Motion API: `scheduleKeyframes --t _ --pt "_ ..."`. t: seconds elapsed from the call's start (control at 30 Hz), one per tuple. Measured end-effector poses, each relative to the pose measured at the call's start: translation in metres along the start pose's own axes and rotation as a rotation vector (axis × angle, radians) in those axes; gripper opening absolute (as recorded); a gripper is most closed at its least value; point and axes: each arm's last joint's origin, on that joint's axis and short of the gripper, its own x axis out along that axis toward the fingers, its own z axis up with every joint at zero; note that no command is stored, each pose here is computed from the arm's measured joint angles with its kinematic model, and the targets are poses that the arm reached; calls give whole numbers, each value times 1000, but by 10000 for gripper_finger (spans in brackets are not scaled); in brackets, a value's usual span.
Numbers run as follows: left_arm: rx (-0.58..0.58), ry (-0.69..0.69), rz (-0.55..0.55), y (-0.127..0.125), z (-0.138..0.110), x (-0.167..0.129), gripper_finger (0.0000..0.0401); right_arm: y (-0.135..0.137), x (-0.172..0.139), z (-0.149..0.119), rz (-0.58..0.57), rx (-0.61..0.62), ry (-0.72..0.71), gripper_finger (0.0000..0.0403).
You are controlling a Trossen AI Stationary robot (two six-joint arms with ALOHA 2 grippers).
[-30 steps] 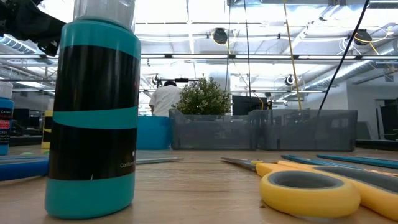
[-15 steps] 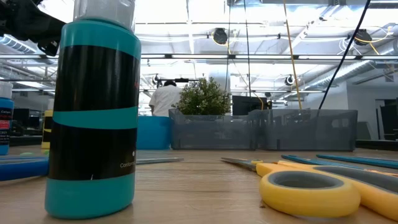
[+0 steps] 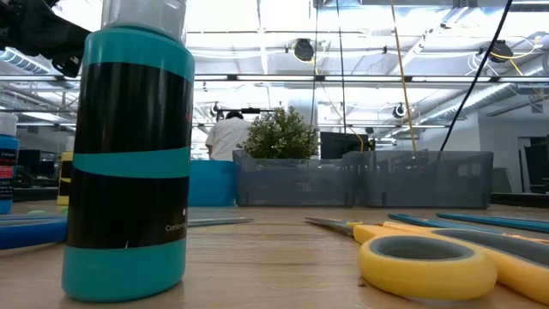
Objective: Pick & Place Paint Supplies
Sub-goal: Put the green paint bottle into the blue bin
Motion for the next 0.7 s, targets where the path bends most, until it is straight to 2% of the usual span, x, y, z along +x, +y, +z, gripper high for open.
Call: scheduleKeyframes --t 0.3,0.7 --pt "0 0 0 0 0 0 37 0 0 0 7 -5 -16 143" --pt "0 0 0 0 0 0 37 3 0 1 43 -15 -48 136"
